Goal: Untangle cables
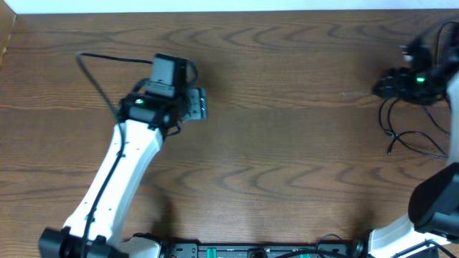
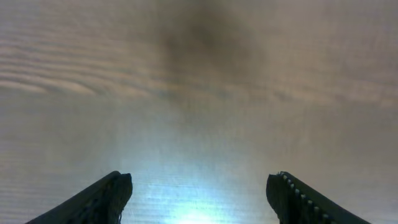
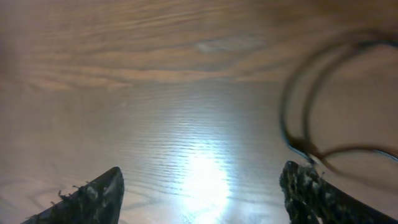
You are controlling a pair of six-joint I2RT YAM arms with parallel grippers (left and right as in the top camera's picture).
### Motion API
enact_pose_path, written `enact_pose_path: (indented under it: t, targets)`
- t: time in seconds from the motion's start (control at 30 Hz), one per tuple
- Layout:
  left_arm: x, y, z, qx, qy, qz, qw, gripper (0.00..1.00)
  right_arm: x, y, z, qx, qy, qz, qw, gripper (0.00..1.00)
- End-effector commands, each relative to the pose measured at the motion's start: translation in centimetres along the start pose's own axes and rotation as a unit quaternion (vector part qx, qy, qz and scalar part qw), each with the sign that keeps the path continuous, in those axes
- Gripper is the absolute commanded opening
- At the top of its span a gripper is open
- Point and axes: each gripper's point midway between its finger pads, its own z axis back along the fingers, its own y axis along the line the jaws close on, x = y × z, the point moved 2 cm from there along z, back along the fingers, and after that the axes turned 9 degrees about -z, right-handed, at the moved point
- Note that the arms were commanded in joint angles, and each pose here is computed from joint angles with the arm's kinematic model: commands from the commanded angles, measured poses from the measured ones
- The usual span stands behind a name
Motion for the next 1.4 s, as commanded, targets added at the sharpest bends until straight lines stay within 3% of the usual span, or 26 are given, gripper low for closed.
enact_pose_path:
  t: [0.0,0.03,0.27,0.5,0.7,0.83,0.87,0.9,1.0,1.2,1.37]
  targets:
    - [-2.0,-0.1,-1.9,0.02,0.057,-0.026,0.998,0.79,-0.7,2.6,-1.4,-0.019,0.017,0.064,0.998,0.82]
    - [-2.6,0.0,-2.2,0.024,0.074,-0.027,0.997,0.79,-0.9,3.3,-1.7,-0.019,0.022,0.078,0.997,0.99]
    - [-6.2,2.2,-1.5,0.054,0.159,0.031,0.985,0.79,-3.1,5.5,-4.4,-0.032,0.051,0.065,0.996,0.99]
    - [-8.3,2.4,0.3,0.058,0.195,0.023,0.979,0.79,-6.3,5.3,-7.4,-0.052,0.048,0.058,0.996,0.99]
    - [-8.8,2.5,1.6,0.044,0.123,0.006,0.991,0.79,-8.5,5.7,-5.4,-0.031,-0.042,0.067,0.996,0.99]
    - [-9.1,2.6,3.6,0.03,0.017,-0.004,0.999,0.79,-9.9,5.6,-2.2,-0.027,-0.13,0.085,0.987,0.99]
    - [-9.3,2.6,4.2,0.027,-0.01,-0.002,1.0,0.83,-10.3,5.4,-1.4,-0.029,-0.153,0.088,0.984,0.99]
    - [-9.6,2.6,4.6,0.025,-0.03,-0.001,0.999,1.0,-10.6,5.4,-0.8,-0.028,-0.169,0.09,0.981,0.99]
    - [-10.6,2.8,6.0,0.02,-0.075,0.001,0.997,1.0,-11.7,5.5,1.1,-0.019,-0.208,0.097,0.973,0.99]
    - [-11.3,3.0,8.9,0.012,-0.137,0.004,0.991,1.0,-14.1,5.4,3.3,-0.014,-0.226,0.1,0.969,0.99]
    - [-11.3,3.0,9.1,0.012,-0.141,0.005,0.99,1.0,-14.9,5.1,3.1,-0.018,-0.211,0.097,0.973,0.99]
